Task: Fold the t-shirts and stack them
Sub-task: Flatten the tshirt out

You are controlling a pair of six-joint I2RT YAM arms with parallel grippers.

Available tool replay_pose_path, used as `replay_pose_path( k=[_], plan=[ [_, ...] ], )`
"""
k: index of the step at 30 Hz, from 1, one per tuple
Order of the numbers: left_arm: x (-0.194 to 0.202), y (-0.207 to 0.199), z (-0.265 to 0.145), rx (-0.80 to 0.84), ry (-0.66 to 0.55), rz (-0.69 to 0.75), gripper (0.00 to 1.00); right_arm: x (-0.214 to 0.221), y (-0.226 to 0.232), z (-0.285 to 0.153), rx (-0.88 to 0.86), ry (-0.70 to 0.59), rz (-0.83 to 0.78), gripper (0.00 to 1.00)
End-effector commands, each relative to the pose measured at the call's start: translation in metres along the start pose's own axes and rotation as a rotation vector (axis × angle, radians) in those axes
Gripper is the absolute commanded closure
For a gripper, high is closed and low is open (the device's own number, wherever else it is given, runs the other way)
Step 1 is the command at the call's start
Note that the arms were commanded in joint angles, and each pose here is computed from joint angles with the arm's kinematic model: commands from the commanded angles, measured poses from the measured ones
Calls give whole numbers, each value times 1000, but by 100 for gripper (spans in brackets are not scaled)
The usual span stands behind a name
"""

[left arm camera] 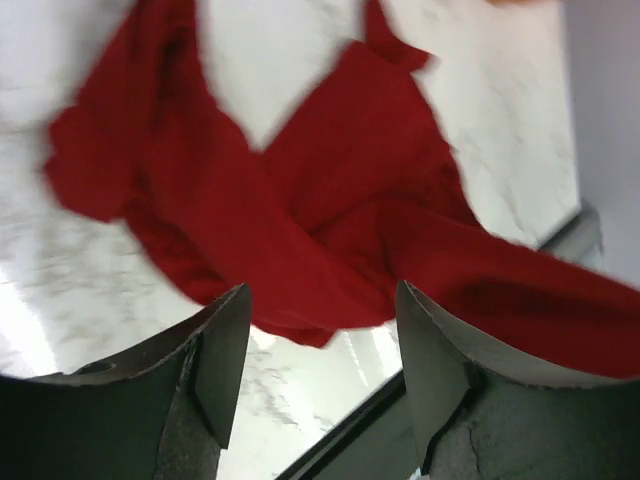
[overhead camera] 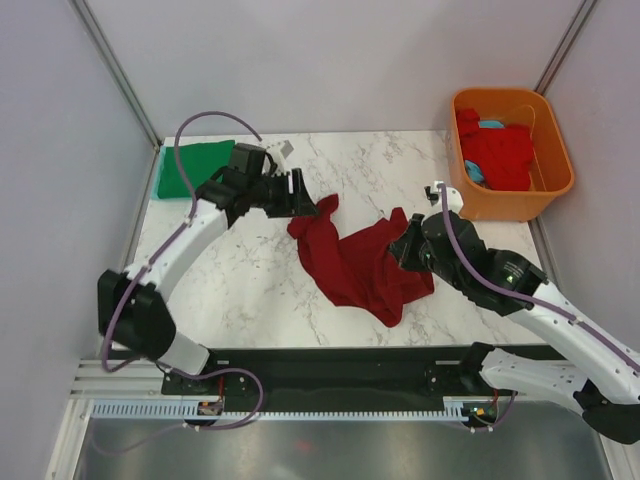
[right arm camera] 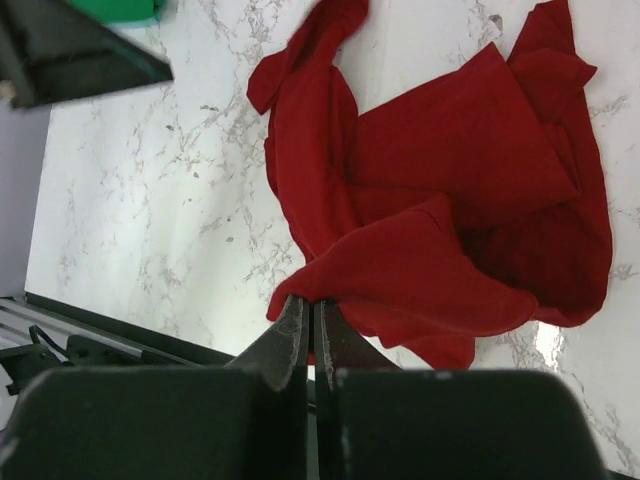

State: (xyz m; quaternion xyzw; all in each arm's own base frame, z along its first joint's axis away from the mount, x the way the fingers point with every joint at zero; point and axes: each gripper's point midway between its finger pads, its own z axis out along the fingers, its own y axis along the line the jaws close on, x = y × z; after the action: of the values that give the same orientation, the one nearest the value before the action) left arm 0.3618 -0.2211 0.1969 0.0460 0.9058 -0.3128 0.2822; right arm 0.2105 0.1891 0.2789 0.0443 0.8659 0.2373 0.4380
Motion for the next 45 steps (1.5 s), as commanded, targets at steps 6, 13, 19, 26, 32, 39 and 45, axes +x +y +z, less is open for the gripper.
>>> replay_pose_path(
  k=[6, 13, 19, 26, 32, 39, 45],
  plan=[
    [76, -105, -48, 525, -101, 191, 31, -5, 21, 8, -99, 5, -140, 100],
    [79, -13, -38, 156, -115, -107, 30, 81, 69, 64, -342, 334, -315, 100],
    [76, 43, -58, -20, -195, -215, 30, 153, 114, 95, -397, 497, -426, 100],
    [101, 31, -62, 44, -135, -164, 33, 88, 95, 96, -196, 325, -380, 54],
    [136, 16, -38, 62, -11, -127, 33, -11, 1, 109, 80, 146, -305, 51],
    [179, -2, -6, 63, 114, -80, 30, -8, -116, 174, 281, 283, -202, 52],
    [213, 12, 14, 1, 203, -54, 25, 15, -196, 196, 376, 383, -116, 46]
  ],
)
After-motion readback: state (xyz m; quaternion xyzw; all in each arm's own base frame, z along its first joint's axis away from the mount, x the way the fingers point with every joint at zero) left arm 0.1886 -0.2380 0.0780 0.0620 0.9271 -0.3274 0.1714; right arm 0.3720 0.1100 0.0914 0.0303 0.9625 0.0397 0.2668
